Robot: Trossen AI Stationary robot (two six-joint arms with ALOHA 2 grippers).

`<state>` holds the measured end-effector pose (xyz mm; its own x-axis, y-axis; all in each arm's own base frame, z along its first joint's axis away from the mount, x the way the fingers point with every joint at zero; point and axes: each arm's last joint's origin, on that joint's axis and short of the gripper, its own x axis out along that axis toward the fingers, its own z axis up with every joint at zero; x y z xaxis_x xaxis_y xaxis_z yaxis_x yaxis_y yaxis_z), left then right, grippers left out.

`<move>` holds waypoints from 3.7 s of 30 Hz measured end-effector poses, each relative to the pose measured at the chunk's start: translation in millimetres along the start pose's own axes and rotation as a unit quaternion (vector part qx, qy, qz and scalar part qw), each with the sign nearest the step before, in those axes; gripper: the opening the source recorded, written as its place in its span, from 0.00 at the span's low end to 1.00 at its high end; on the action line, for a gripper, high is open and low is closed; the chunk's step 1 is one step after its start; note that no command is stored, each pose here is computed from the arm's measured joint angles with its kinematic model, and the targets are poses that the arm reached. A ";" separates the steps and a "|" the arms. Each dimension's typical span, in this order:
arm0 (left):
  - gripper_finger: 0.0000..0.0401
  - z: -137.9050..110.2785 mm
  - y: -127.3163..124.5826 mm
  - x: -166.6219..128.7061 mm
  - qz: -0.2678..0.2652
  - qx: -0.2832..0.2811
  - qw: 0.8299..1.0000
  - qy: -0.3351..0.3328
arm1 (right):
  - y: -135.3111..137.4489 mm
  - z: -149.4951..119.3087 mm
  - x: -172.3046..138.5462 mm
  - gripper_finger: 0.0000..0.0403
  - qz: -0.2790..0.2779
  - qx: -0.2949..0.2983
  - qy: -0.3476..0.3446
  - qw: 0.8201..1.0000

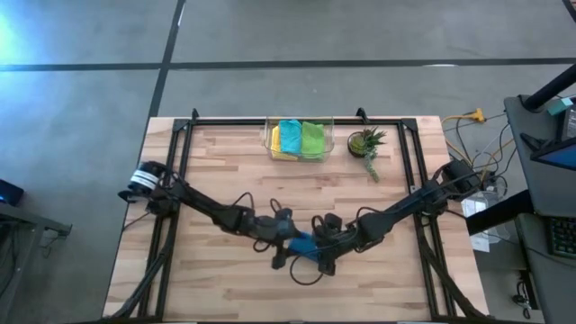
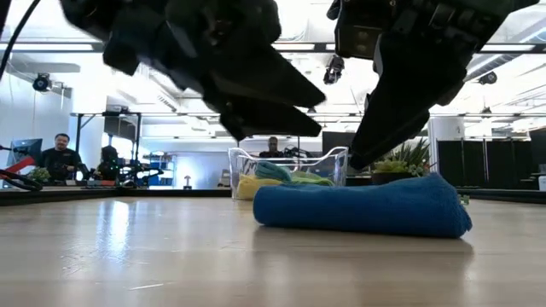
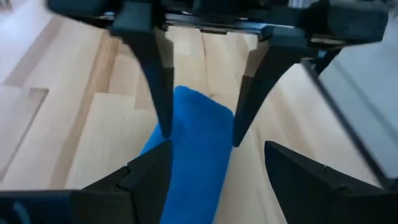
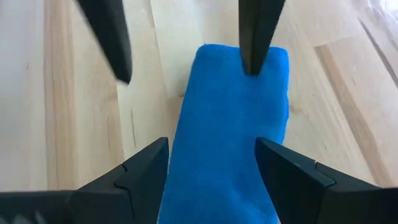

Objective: Fold microfiber towels
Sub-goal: Fold the dark blue microfiber towel, then put the dark blue microfiber towel into the transparent bin

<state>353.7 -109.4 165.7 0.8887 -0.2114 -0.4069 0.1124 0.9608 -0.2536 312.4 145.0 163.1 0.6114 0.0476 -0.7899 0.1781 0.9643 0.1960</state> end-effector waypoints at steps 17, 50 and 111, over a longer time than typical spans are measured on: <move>0.59 -13.5 2.2 41.5 0.015 0.074 0.994 0.073 | -2.4 -3.3 4.4 0.58 -0.013 -0.002 0.006 1.000; 0.59 15.9 5.9 10.0 0.059 0.068 0.992 0.085 | 22.0 -43.3 -51.0 0.58 -0.026 0.029 0.099 0.994; 0.59 -1.6 40.1 47.4 0.051 -0.328 0.928 0.171 | -6.6 -76.7 4.3 0.58 0.068 0.380 0.056 0.921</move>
<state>399.6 -81.2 134.9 0.6736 -0.2775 -0.6850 -0.3596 0.6867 -0.6318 254.8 158.9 113.9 0.5919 0.2217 -0.7749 0.6206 0.4881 0.6137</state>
